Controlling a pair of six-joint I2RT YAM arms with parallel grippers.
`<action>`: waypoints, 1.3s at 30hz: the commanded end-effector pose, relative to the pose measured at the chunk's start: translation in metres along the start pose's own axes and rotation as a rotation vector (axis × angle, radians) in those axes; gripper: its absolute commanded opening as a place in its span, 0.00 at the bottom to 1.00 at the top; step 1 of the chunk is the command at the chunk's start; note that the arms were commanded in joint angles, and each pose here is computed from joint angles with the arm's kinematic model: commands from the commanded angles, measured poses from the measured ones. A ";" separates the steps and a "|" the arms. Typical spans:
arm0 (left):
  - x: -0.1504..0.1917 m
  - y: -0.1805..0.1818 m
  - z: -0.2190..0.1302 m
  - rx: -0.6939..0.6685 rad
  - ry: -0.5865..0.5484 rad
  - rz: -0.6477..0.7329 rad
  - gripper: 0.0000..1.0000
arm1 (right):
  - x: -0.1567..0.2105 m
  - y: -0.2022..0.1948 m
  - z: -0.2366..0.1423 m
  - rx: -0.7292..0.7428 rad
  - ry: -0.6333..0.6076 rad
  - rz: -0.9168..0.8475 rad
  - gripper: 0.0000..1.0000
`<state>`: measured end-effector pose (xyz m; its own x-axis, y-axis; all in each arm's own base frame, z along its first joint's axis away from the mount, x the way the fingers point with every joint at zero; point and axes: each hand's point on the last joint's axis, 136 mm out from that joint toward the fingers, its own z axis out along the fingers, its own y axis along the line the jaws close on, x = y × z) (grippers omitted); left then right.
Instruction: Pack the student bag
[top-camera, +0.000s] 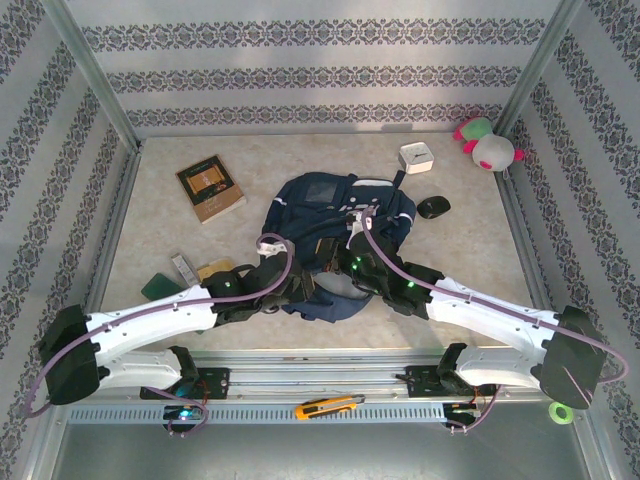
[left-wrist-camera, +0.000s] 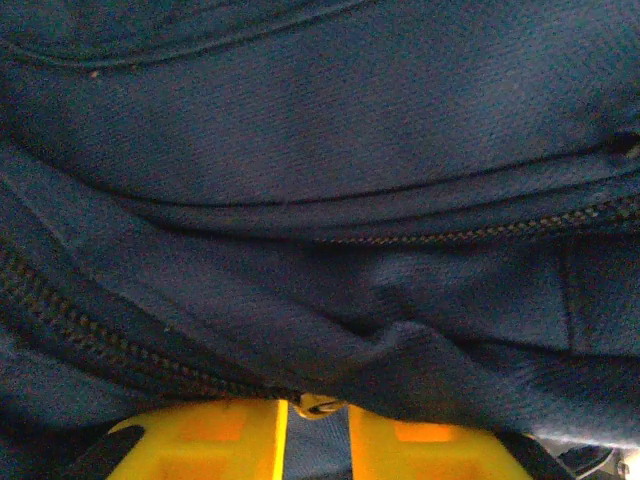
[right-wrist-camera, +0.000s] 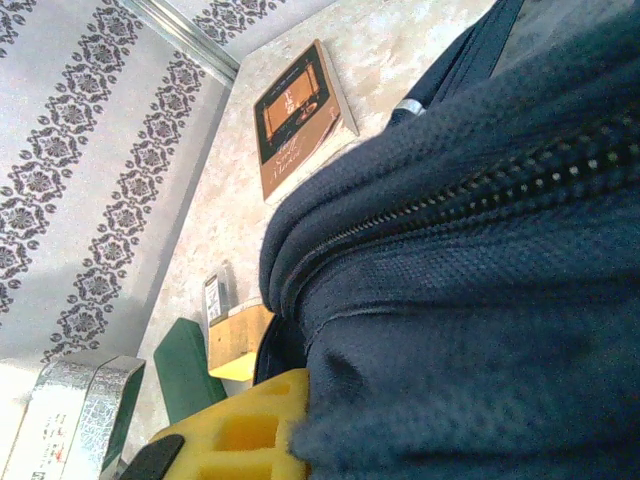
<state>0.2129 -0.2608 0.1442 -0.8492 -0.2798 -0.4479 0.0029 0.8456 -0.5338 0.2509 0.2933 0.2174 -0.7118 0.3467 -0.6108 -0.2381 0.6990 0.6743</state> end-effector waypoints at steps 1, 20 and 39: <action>-0.009 0.016 -0.002 -0.034 -0.063 -0.041 0.17 | -0.022 0.028 -0.017 -0.110 -0.069 -0.025 0.00; -0.010 0.006 -0.026 -0.027 -0.017 0.237 0.68 | -0.036 0.016 -0.014 -0.200 -0.025 0.145 0.00; 0.001 -0.003 -0.001 -0.145 -0.027 0.445 0.38 | -0.044 0.027 -0.013 -0.226 -0.039 0.136 0.00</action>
<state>0.2049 -0.2591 0.1396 -0.7967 0.1073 -0.5947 0.2823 0.9362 -0.2093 0.2631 0.2758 0.2150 -0.7668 0.4126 -0.4917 -0.1785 0.5987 0.7808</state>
